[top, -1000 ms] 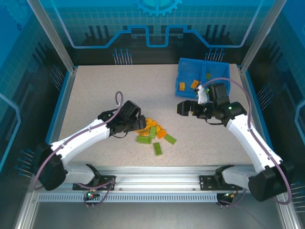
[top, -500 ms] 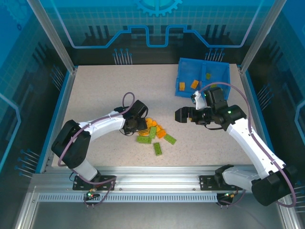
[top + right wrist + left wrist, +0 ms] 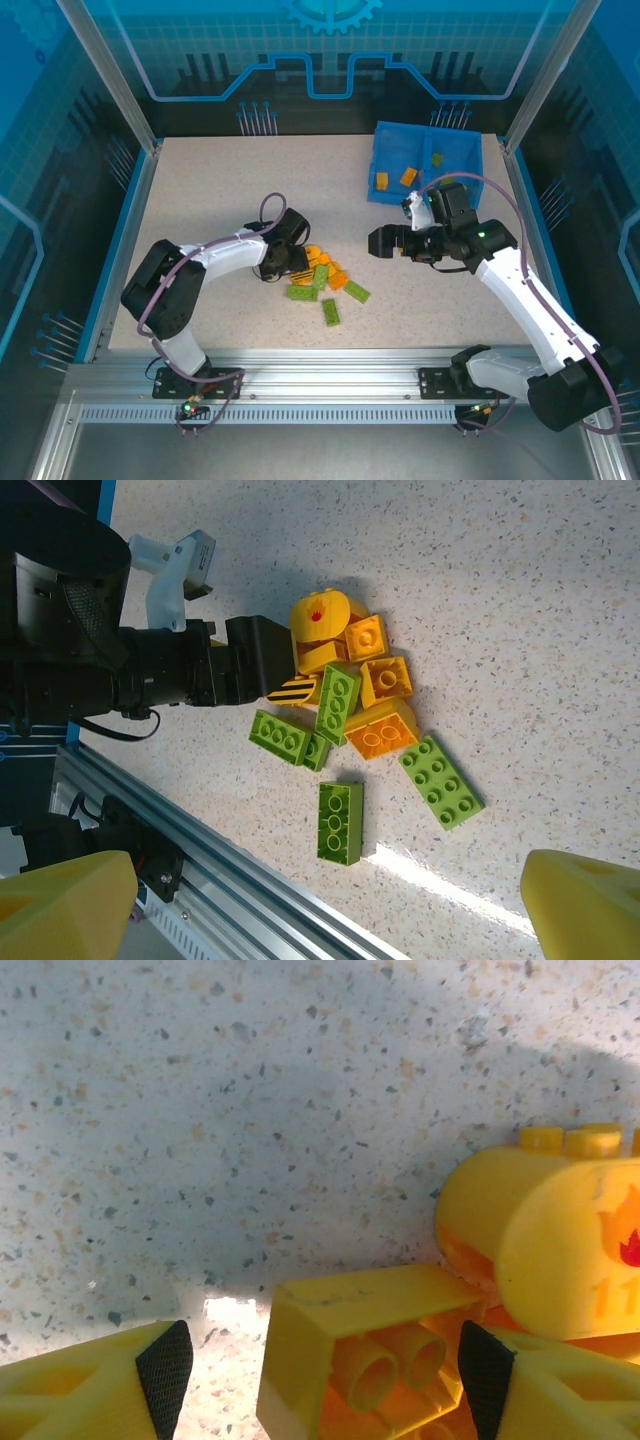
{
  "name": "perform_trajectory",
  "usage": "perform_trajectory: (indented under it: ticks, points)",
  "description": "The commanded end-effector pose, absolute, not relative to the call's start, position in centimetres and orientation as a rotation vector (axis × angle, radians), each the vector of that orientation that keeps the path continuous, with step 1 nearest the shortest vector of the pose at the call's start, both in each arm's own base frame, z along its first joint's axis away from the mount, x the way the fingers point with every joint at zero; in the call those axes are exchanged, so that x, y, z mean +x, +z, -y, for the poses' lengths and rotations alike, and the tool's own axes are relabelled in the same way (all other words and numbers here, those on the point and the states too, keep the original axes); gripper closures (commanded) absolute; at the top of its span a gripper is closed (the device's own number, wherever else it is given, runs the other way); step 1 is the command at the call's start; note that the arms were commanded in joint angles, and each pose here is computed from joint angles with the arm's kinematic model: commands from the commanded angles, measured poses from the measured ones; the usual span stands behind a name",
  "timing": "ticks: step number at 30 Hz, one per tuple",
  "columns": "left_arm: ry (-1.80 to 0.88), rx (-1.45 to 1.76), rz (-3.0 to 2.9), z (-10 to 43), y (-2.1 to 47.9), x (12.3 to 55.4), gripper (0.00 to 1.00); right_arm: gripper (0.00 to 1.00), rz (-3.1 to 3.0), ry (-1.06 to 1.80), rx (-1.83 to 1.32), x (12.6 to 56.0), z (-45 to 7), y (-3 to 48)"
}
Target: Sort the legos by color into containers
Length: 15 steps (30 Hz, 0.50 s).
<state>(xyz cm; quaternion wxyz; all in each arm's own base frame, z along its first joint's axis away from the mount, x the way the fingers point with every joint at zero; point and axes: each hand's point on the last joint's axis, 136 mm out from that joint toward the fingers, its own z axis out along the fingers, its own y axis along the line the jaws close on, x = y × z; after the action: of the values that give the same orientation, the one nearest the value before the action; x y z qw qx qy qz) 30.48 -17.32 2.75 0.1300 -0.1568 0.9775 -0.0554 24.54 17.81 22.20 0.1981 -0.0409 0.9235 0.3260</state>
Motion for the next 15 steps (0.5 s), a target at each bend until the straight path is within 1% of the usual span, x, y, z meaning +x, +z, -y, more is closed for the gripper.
perform_trajectory:
  ticks: [1,4,8,10,15]
  points:
    - [-0.101,-0.423,-2.899,16.6,1.2,29.6,0.25,0.0,-2.578,0.913,-0.112,24.4,-18.0,23.0]
    - [-0.077,-0.425,-2.906,16.2,0.6,29.3,0.25,0.0,-2.581,0.916,-0.105,24.5,-18.0,23.0]
    - [-0.077,-0.424,-2.907,16.3,0.2,29.5,0.36,0.0,-2.587,0.918,-0.101,24.6,-18.1,22.9]
    - [-0.08,-0.428,-2.907,16.4,0.1,29.6,0.4,0.0,-2.586,0.918,-0.104,24.5,-18.2,23.0]
    - [-0.114,-0.436,-2.89,16.7,0.7,29.8,0.54,0.0,-2.587,0.906,-0.098,24.4,-18.1,23.0]
